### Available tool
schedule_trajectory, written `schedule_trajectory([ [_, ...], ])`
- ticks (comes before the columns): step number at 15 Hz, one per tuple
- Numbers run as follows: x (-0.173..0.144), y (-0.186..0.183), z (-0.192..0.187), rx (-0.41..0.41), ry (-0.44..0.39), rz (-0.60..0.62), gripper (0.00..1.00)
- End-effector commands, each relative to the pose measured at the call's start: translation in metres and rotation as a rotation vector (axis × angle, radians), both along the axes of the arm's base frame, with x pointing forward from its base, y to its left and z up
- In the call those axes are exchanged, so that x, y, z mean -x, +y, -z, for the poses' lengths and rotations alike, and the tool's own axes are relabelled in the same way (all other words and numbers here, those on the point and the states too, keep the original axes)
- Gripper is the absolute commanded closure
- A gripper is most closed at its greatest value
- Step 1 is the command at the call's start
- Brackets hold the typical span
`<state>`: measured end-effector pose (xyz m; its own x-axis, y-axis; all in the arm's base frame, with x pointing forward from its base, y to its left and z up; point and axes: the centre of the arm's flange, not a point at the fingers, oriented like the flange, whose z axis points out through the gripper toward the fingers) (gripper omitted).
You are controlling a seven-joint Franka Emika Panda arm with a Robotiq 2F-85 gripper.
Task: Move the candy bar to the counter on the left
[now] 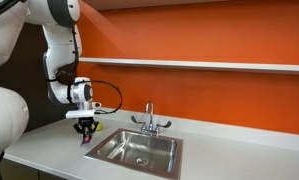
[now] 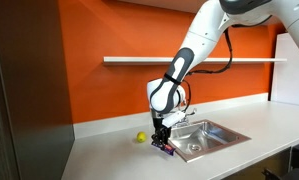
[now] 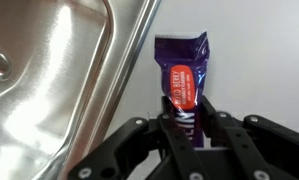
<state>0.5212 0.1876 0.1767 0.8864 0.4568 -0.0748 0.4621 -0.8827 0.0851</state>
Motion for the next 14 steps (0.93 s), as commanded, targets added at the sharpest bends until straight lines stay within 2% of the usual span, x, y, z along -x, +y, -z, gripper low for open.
schedule_trajectory([
  [1, -0.007, 0.004, 0.005, -0.005, 0.006, -0.029, 0.93],
  [10, -0.014, 0.004, 0.018, -0.007, 0.027, -0.034, 0.93],
  [11, -0.014, 0.004, 0.018, -0.007, 0.027, -0.034, 0.87],
  [12, -0.015, 0.004, 0.019, -0.006, 0.029, -0.034, 0.45],
  [13, -0.015, 0.003, 0.019, -0.005, 0.028, -0.033, 0.45],
  [14, -0.016, 0.002, 0.018, -0.007, 0.026, -0.029, 0.4],
])
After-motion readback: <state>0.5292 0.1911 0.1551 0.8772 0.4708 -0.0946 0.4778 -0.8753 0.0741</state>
